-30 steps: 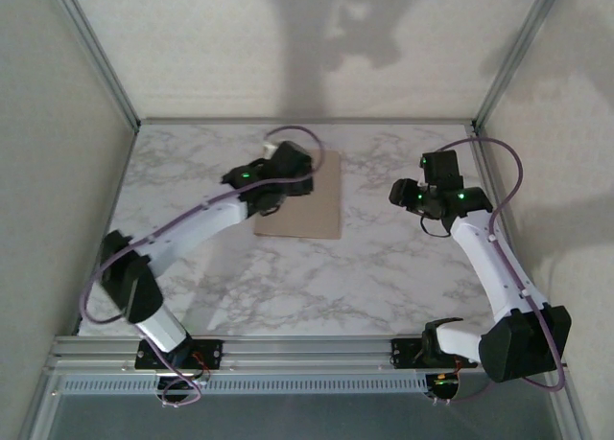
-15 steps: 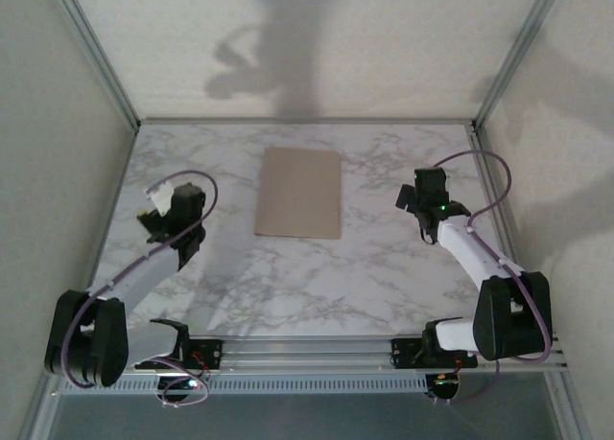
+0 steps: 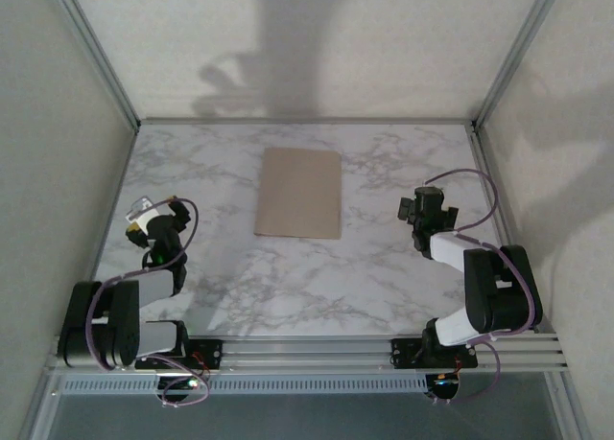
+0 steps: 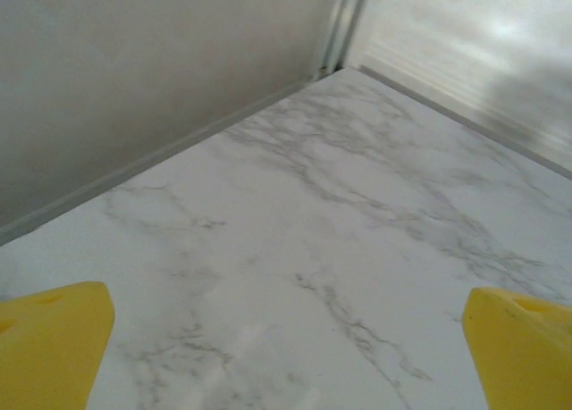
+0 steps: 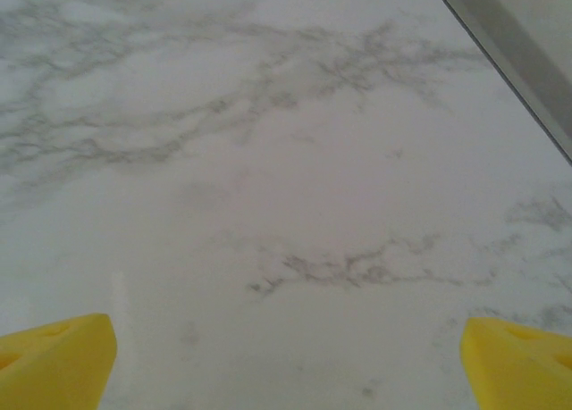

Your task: Put the files into the folder

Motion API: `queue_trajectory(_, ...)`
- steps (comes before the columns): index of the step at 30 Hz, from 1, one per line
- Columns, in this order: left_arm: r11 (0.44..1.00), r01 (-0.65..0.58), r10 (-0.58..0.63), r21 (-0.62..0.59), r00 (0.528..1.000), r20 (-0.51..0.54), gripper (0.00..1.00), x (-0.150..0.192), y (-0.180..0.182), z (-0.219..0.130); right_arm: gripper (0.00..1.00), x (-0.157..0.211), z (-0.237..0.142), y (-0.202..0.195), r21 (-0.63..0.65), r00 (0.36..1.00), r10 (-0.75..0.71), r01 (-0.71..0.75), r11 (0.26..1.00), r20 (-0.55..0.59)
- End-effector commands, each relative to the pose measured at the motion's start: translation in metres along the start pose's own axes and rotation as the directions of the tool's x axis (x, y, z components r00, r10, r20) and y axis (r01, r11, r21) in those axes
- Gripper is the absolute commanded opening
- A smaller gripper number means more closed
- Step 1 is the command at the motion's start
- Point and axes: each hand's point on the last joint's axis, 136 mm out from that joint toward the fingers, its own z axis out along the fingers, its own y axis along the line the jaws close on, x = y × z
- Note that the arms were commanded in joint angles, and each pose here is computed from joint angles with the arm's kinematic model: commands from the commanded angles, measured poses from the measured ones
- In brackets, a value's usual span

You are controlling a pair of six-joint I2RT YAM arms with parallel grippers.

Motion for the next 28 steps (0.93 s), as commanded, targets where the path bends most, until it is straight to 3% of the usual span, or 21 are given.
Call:
queue_trajectory(1,0.987,0.002,-0.025,0.161,0.990,0.136,1.00,-0.026,-0.026,-0.005,0.99,-0.026,-0.002,0.019,-0.122,0.985,-0.026,0.047,0.991,0.168)
queue_trajectory(6,0.961,-0.094,0.063,0.261,0.990,0.125,1.00,-0.005,-0.050,-0.007,0.99,-0.025,-0.007,0.026,-0.200,0.976,-0.003,0.048,0.979,0.219)
queue_trajectory(8,0.955,-0.116,0.090,0.273,0.991,0.103,1.00,0.003,-0.055,-0.001,0.99,-0.007,-0.004,0.029,-0.258,0.976,0.005,0.053,0.965,0.216)
queue_trajectory(28,0.955,-0.116,0.092,0.273,0.991,0.099,1.00,0.003,-0.056,0.000,0.99,-0.006,-0.003,0.028,-0.265,0.982,0.006,0.046,0.963,0.191)
